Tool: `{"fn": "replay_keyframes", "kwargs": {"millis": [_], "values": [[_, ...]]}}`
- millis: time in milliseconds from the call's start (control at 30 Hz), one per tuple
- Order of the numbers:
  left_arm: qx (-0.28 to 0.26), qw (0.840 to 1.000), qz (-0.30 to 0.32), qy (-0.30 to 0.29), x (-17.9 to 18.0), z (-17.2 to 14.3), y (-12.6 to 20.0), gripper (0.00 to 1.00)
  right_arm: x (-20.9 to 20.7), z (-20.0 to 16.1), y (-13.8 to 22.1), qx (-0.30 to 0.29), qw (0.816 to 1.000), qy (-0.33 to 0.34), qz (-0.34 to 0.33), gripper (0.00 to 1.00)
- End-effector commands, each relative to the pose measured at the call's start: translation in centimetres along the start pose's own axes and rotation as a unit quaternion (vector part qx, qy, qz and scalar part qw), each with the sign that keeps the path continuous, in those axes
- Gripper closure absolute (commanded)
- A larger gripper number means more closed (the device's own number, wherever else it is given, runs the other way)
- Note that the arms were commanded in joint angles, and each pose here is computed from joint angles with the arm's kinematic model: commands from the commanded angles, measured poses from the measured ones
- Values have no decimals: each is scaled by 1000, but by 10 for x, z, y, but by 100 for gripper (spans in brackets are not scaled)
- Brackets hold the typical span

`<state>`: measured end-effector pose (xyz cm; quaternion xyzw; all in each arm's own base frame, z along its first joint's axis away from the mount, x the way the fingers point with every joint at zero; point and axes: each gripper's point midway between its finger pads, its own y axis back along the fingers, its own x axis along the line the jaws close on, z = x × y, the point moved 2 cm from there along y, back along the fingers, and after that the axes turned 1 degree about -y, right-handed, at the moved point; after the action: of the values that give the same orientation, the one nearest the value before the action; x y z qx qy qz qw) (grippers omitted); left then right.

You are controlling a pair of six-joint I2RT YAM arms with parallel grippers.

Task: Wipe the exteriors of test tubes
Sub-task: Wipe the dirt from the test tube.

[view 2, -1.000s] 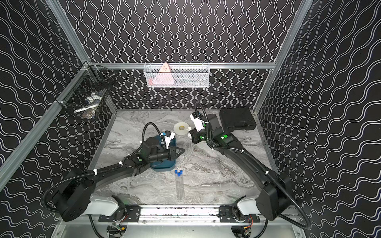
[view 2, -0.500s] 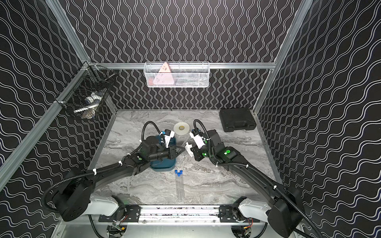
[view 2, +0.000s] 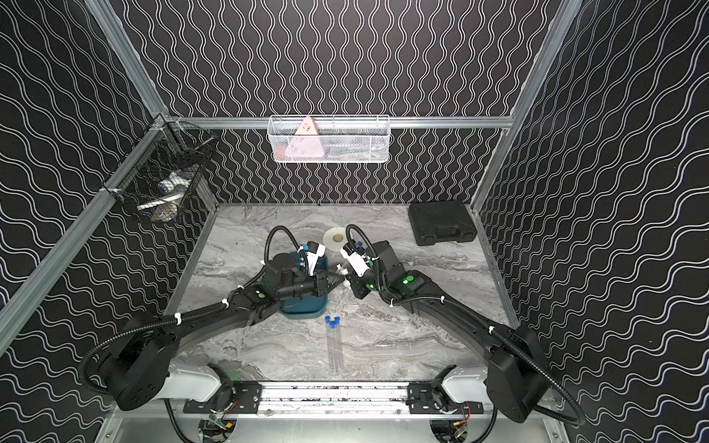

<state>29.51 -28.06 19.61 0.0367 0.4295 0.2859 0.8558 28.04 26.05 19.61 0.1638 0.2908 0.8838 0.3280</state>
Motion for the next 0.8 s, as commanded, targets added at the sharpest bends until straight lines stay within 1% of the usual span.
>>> {"fn": "replay_keyframes", "kwargs": {"millis": [0,200,267,400,467,633,767], "values": [[-6,1000,-13,-2,-6,4,1,89,-3,17,-3,-30,999,41,-11,100],[-3,1000,-15,-1,-5,2,1,89,-22,26,-12,-28,995,80,-60,100],[-2,1000,-17,-1,-6,1,1,89,-32,32,-12,-34,994,77,-71,100],[-3,1000,-15,0,-5,0,3,89,-59,43,-4,-58,992,51,-95,100],[-2,1000,-13,0,-4,-1,3,89,-64,47,0,-67,992,48,-97,100],[-4,1000,-15,1,-4,0,3,89,-52,43,0,-67,994,54,-62,100],[-5,1000,-17,1,-4,-1,2,89,-25,34,1,-72,995,66,-29,100]]}}
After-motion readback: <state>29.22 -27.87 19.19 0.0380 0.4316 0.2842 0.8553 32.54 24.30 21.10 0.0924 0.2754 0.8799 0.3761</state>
